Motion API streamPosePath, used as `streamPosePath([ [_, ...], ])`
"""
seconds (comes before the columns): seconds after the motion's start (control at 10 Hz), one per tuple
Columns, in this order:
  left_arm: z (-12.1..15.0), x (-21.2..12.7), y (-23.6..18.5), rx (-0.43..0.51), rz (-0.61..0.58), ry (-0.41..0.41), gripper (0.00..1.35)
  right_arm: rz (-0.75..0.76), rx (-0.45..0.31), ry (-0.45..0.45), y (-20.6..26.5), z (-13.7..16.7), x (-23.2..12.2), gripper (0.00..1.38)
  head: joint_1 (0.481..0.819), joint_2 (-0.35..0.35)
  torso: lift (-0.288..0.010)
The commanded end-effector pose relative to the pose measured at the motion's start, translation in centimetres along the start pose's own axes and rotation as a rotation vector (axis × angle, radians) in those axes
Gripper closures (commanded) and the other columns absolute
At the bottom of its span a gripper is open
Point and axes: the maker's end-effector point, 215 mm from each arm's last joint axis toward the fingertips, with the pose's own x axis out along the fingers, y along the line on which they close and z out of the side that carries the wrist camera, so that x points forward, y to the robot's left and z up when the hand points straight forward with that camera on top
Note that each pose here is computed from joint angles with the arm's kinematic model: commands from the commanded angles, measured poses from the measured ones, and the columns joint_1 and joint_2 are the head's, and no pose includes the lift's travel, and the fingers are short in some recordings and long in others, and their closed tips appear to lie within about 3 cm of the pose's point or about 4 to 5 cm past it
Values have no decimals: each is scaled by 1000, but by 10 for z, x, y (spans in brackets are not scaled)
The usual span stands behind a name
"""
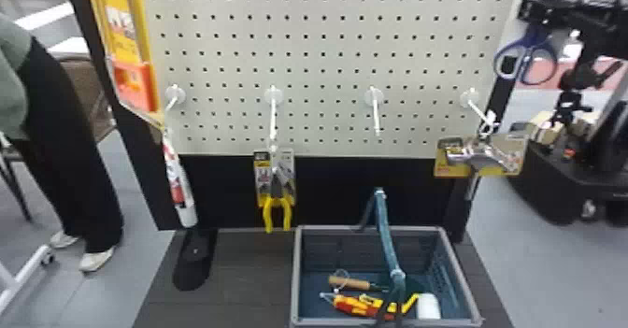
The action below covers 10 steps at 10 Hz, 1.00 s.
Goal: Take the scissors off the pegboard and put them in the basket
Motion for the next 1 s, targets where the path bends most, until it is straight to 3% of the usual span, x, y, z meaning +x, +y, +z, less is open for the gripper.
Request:
streamPosePath([
  [0.0,0,0,-1,-2,0,2,102,-6,-16,-6,1,8,-4,1164,549,0,-100],
  [0.3,-1,0,-2,-2,-2,5,102,-3,-27,-33,9,17,-9,1164,549,0,-100],
  [0.6,-1,2,-4,-6,-2,4,102,-223,1,-129,22,28,-49,1164,549,0,-100],
  [0.8,-1,2,-6,-8,-4,4,101,-282,119,-204,24,9,-66,1190,549,0,-100],
  [0.9,-1,2,-5,-8,-4,5,102,-340,158,-248,26,3,-76,1268,549,0,-100],
])
